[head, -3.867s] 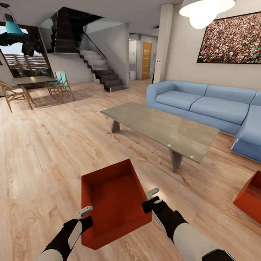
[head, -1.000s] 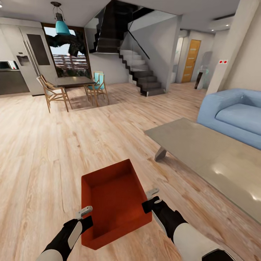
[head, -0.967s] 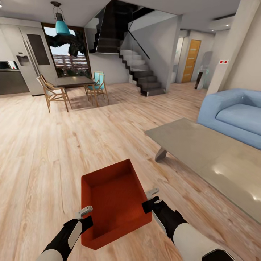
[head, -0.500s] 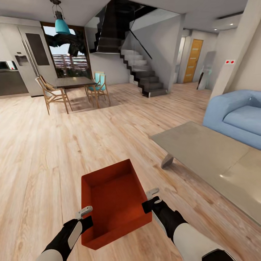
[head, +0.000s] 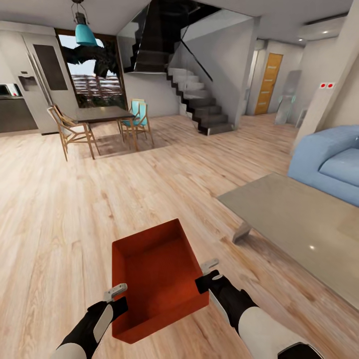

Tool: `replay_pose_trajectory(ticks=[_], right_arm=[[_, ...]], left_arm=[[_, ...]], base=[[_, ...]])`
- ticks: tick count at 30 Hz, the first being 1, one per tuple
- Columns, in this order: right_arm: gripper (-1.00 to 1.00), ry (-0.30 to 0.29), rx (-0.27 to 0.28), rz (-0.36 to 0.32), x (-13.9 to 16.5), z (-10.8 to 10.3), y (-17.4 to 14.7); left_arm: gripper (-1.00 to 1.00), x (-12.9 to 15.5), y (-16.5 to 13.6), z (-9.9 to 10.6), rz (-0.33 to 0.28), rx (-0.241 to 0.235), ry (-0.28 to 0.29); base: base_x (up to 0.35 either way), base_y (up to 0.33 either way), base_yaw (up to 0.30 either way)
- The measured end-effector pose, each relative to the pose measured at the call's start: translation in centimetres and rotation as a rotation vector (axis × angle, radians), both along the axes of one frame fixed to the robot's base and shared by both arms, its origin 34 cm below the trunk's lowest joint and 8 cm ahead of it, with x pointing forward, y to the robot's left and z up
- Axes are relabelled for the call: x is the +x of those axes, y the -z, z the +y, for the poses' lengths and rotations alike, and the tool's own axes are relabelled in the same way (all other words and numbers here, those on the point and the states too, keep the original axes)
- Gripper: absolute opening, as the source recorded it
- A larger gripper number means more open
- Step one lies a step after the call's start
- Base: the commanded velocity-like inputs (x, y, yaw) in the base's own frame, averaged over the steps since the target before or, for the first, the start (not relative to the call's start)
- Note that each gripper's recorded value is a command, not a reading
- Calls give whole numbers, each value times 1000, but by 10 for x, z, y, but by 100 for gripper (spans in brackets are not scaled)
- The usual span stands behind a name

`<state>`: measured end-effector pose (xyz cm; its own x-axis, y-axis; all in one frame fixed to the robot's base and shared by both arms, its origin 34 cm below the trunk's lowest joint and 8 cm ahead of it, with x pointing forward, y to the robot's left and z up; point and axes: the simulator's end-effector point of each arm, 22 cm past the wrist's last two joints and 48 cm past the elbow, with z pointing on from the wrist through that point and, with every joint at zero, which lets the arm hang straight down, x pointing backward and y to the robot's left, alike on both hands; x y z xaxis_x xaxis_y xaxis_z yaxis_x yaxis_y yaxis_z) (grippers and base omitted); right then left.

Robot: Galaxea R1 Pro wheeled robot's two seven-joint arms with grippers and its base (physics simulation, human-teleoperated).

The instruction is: Move the two storage containers from the living room to the garage. In the garage, place one container on the floor and stack the other container on top of it (either order is fine).

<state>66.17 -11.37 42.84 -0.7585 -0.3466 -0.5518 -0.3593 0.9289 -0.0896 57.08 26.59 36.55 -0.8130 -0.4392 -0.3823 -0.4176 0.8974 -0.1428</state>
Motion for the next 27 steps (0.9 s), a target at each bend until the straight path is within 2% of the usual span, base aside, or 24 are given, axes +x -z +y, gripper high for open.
replay_pose_trajectory(ticks=[27], right_arm=[[-100, 0, 0, 1, 0, 0, 0]], left_arm=[[-100, 0, 0, 0, 1, 0, 0]], base=[[327, 204, 0]])
